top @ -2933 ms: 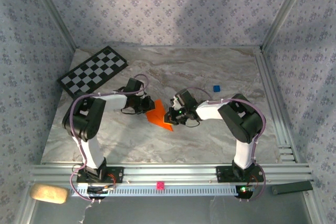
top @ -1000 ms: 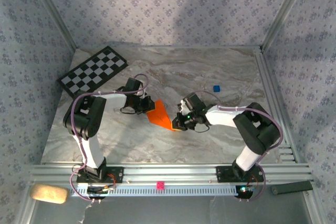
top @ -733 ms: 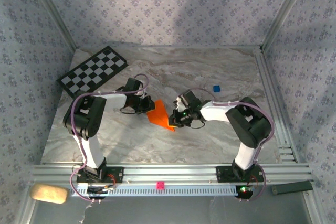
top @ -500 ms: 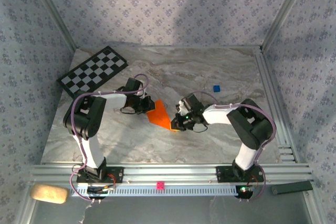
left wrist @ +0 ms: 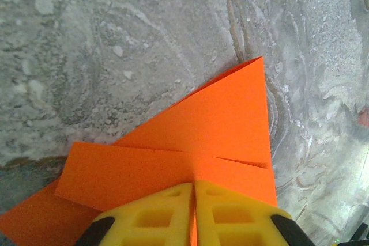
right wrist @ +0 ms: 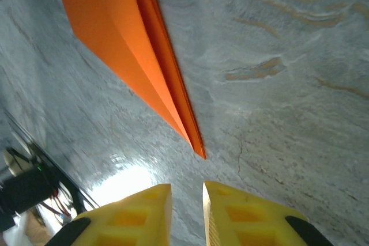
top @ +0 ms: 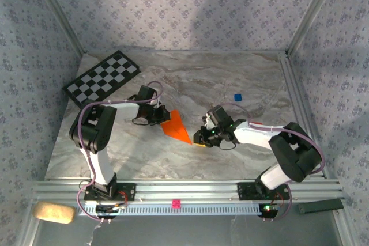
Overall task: Fold a paper plane with a square sheet of paper (pick it up from the middle)
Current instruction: Fourth fold the wing at the center of the table.
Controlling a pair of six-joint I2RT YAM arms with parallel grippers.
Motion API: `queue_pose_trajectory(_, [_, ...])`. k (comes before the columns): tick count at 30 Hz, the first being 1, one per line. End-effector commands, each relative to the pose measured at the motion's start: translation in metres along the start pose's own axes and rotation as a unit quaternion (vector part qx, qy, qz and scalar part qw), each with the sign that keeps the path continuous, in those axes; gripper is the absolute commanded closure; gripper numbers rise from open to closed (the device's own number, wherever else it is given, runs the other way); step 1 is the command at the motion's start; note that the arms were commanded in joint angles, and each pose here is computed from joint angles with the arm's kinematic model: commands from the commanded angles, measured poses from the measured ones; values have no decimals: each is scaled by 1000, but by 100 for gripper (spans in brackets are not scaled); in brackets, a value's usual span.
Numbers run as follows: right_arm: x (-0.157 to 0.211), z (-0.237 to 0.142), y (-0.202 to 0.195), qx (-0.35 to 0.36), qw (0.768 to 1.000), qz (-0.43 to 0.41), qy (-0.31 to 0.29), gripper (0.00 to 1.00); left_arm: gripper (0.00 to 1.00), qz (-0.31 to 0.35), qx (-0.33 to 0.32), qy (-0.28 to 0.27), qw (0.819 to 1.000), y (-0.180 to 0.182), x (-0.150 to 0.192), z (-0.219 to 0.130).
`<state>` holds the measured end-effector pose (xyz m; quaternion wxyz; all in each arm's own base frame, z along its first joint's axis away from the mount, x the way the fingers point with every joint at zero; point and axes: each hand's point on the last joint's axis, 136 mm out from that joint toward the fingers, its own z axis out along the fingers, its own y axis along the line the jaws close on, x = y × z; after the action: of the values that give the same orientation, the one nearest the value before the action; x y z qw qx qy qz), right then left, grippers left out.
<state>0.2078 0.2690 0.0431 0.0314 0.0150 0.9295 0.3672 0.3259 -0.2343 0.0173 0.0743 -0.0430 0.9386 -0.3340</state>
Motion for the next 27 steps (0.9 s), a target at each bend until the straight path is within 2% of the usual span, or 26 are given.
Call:
queue_pose_trajectory(1, [-8,1,7,-17,998,51,-22,74,89,-39,-59,19,997,36,16,4])
queue_pose_trajectory(7, [-9,6,9,-16,997,68,-20,73,90,-43,-58,21,997,34,16,3])
queue_pose_trajectory(13, [1,21,3,-2,997,77,7,73,89,-46,-56,20,997,34,15,3])
queue_pose_trajectory(27, [-2,22,-7,11,994,105,-16,74,90,-47,-58,14,997,36,12,-4])
